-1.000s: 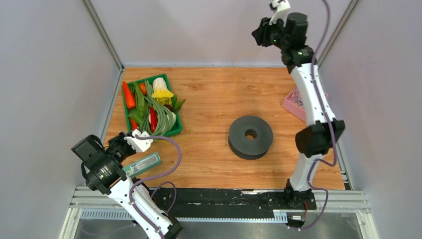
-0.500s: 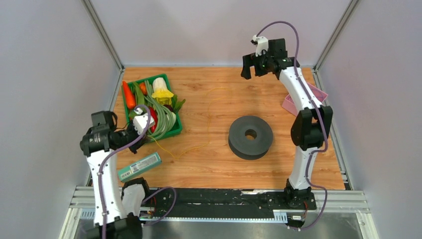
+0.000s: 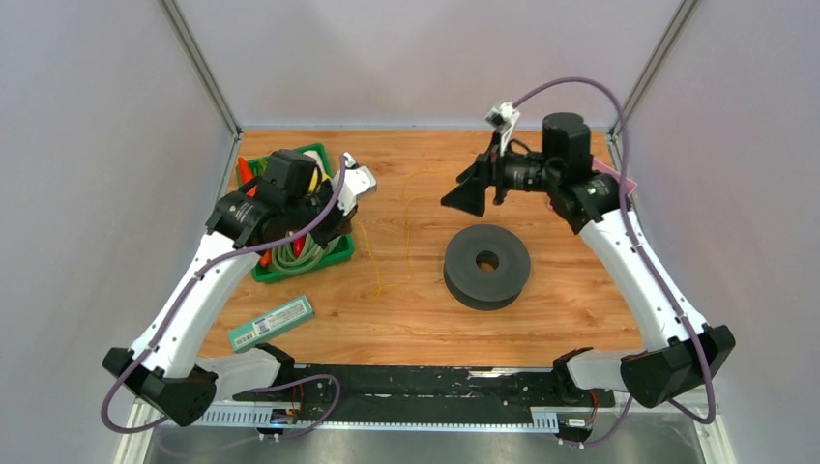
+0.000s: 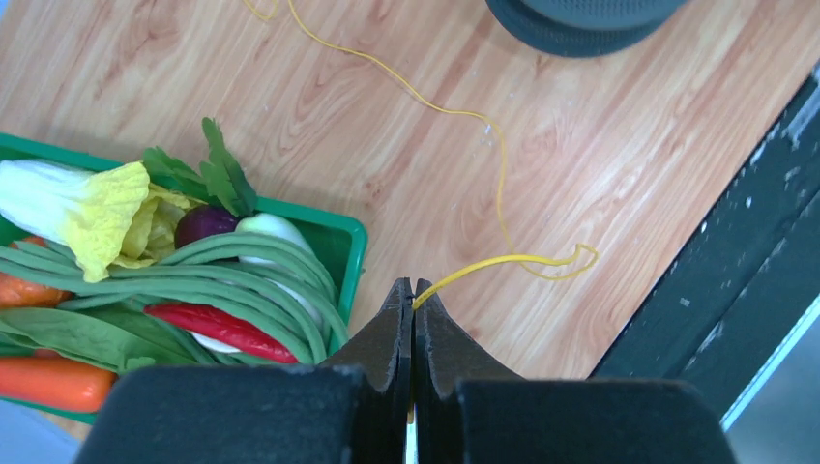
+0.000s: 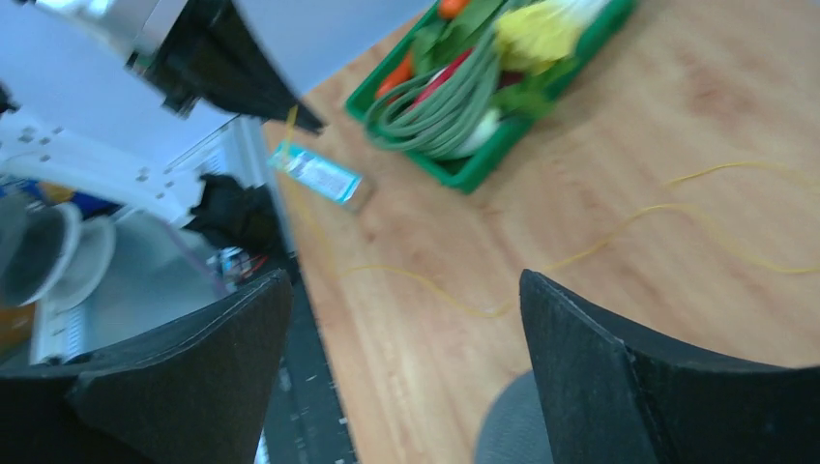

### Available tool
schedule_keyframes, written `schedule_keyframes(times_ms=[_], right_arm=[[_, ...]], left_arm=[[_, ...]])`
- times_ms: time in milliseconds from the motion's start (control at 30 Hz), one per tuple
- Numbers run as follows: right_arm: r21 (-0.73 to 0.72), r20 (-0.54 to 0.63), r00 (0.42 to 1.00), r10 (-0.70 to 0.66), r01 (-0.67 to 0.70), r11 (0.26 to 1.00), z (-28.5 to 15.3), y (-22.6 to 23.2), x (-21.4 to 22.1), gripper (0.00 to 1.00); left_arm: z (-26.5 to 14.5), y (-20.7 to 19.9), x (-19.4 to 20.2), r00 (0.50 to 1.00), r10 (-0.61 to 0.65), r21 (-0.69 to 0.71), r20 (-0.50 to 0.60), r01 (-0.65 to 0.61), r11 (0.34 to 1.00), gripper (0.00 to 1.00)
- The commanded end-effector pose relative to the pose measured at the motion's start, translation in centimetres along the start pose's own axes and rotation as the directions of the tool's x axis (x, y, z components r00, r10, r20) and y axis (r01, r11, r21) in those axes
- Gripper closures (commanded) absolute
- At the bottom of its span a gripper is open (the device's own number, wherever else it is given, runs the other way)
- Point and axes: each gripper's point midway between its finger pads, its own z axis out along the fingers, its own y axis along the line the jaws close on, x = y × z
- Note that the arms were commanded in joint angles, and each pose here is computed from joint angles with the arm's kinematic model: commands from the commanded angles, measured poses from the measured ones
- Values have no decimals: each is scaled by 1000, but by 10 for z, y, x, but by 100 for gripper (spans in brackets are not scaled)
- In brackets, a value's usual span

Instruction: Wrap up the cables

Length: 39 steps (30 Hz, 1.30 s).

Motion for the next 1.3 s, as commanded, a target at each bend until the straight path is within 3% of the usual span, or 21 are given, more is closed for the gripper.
schedule_keyframes(times_ms=[0,233,567,667,900,1000,1267], right_arm=[[-175,-79,987,142,-154,972,29,43,32,10],[-296,-134,979,155,-189,936,66,77,56,13],[-354,-149,989,20,-72,933,106,106,72,25],[-347,-154,988,4,-58,936,114,104,77,35],[-326,-170,985,-18,-39,945,119,97,89,75],[-326,-173,985,-13,-45,944,120,97,91,99],[-333,-206,979,7,-77,940,118,102,105,100]], left_arm=[[4,9,-31,987,-152,-74,44,155,985,100],[4,0,-46,961,-254,-44,107,260,965,100],[9,-16,-43,919,-377,22,119,377,926,100],[8,-17,-45,908,-396,25,137,397,917,100],[-1,-23,-55,872,-444,68,208,440,895,100],[-5,-24,-65,821,-504,110,269,494,863,100],[-19,-18,-106,604,-670,348,431,574,741,100]])
